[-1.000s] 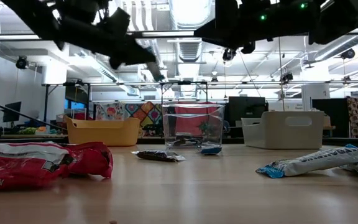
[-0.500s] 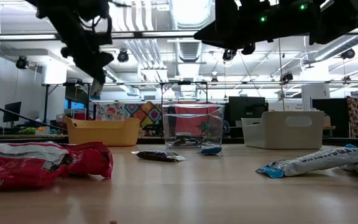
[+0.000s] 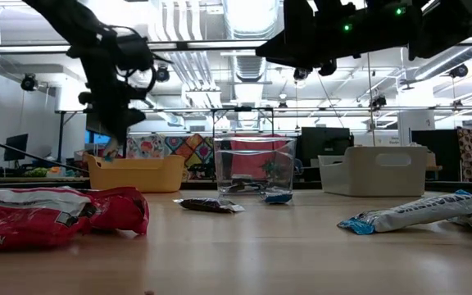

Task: Sort candy
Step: Put the white chocolate into the yellow bin, then put the brown chocolate into the transparent bin

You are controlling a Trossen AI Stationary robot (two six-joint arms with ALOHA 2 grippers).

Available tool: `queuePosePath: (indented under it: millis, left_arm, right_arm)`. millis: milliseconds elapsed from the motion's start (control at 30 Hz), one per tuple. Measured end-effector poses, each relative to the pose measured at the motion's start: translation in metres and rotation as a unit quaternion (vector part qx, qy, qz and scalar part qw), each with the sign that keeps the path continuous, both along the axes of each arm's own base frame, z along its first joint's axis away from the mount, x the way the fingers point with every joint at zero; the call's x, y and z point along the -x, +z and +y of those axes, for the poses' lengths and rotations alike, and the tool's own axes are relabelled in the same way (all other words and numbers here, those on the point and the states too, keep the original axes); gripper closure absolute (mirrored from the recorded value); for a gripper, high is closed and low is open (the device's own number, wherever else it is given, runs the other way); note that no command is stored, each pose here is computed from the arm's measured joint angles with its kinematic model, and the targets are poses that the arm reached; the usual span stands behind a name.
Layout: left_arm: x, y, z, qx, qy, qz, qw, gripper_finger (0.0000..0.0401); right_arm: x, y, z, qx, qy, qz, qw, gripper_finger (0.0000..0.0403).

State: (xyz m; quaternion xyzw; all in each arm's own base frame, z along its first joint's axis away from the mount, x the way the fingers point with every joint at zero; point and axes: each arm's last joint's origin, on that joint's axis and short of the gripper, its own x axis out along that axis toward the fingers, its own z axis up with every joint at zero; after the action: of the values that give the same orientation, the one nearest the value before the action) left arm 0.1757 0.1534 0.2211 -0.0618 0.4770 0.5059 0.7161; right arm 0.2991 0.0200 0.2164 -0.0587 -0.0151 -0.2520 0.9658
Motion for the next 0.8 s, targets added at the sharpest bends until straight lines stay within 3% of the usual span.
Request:
queuePosePath:
  millis: [200, 567, 800]
  left_arm:
    - [-0.005, -0.010, 0.004, 0.010, 0.000, 0.015, 1.000, 0.0357]
    - [-0.004, -0.006, 0.003, 0.004, -0.001, 0.010, 1.000, 0.0299]
    - [-0.010, 0.010, -0.006, 0.039, -0.053, -0.053, 0.996, 0.0289]
  right_arm:
    - [0.000, 0.000, 0.000, 0.000, 0.000, 0.002, 1.000, 0.0236]
    - [0.000, 0.000, 0.000, 0.001, 0.000, 0.003, 1.000, 0.0234]
    - [0.000, 0.000, 0.000, 0.001, 0.000, 0.003, 1.000, 0.0233]
